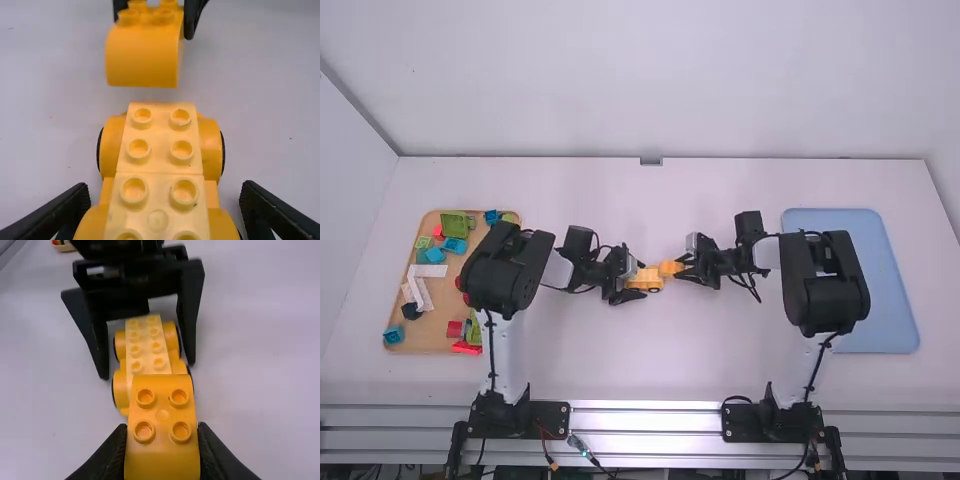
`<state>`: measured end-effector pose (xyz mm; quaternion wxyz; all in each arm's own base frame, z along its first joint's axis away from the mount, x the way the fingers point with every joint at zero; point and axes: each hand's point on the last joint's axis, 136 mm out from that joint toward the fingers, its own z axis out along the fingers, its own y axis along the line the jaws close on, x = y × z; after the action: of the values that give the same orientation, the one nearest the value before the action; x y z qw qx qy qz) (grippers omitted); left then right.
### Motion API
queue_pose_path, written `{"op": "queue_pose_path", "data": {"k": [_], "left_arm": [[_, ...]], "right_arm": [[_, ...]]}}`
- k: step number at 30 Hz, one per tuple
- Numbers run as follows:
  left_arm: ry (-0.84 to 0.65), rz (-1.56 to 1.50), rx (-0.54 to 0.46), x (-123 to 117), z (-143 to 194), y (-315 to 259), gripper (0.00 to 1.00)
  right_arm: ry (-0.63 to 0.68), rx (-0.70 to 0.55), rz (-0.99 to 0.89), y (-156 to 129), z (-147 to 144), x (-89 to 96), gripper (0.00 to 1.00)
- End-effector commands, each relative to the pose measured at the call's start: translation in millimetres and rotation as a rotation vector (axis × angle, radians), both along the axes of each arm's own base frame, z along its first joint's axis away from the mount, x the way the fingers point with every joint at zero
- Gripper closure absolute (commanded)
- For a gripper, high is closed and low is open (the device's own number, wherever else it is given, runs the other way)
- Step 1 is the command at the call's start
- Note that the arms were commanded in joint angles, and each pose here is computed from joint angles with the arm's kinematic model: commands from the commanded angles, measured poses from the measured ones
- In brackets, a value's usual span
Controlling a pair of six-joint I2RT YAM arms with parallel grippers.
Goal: Assemble lego blocks to make yellow taxi
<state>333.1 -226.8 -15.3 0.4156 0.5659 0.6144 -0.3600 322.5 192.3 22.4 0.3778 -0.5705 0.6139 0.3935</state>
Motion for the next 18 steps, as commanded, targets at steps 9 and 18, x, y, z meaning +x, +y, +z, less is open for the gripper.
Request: {"op": "queue_pose_path", "data": {"k": [9,18], "left_arm": [[0.006,-0.010,0.000,-3,-3,-2,0.53],[0.007,-0.006,-0.001,-2,-3,-1,0.52]], "right_arm": [[-0.078,0.063,0.100,28,24,-6.0,0.97],[-0.100,0.036,0.158,48,17,-16.9,1.00]]}}
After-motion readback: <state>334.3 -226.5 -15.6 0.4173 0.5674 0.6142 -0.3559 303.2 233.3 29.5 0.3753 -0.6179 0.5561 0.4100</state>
